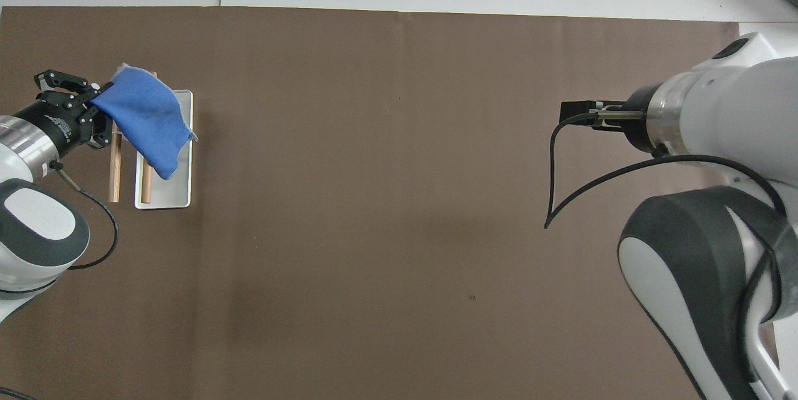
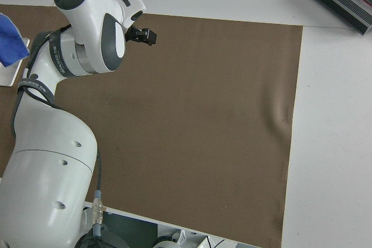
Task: Right arm passes towel to left arm to hang
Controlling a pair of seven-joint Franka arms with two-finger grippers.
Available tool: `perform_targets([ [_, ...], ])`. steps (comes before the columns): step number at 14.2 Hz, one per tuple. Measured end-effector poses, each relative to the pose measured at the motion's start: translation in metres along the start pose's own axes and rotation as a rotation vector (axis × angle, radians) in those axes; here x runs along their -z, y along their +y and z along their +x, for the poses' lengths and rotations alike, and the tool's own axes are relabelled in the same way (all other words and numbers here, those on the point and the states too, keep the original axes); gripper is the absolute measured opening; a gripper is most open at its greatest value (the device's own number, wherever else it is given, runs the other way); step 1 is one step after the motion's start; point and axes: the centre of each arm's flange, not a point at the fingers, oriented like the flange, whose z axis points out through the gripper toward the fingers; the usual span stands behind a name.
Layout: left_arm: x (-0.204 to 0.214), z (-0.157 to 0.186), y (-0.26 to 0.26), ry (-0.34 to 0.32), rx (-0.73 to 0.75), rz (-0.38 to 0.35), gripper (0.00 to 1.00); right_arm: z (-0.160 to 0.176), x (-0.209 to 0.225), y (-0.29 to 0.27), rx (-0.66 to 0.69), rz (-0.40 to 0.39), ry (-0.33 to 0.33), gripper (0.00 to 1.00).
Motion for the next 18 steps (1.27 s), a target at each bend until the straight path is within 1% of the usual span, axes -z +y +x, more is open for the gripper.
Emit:
perform_targets([
  [3,0.005,0.037,0.007,0.045,0.051,-0.016,0.03,0.004,0.045,0.032,-0.057,-0.031,-0.039,1.0],
  [6,0.012,0.075,0.011,0.09,0.1,-0.027,0.03,0.003,0.065,0.054,-0.089,-0.059,-0.106,1.0],
  [8,0.01,0.088,0.006,0.106,0.125,-0.017,0.03,0.001,0.065,0.07,-0.051,-0.071,-0.157,1.0],
  [10,0.004,0.094,-0.004,0.119,0.148,-0.002,0.03,0.004,0.062,0.095,-0.006,-0.073,-0.18,1.0],
  [11,0.002,0.096,-0.008,0.124,0.156,0.004,0.03,0.005,0.058,0.103,-0.002,-0.072,-0.19,1.0],
  [13,0.0,0.098,-0.014,0.129,0.161,0.01,0.03,0.004,0.047,0.104,-0.023,-0.048,-0.211,1.0],
  [14,0.0,0.098,-0.014,0.13,0.162,0.011,0.08,0.004,0.042,0.103,-0.037,-0.042,-0.215,1.0],
  [15,0.0,0.098,-0.014,0.131,0.163,0.009,0.17,0.003,0.04,0.103,-0.046,-0.038,-0.217,1.0],
  [16,0.0,0.099,-0.014,0.132,0.164,0.008,0.3,0.003,0.038,0.103,-0.053,-0.036,-0.218,1.0],
  [18,0.002,0.104,-0.013,0.138,0.17,0.004,0.51,0.003,0.037,0.104,-0.058,-0.036,-0.221,1.0],
])
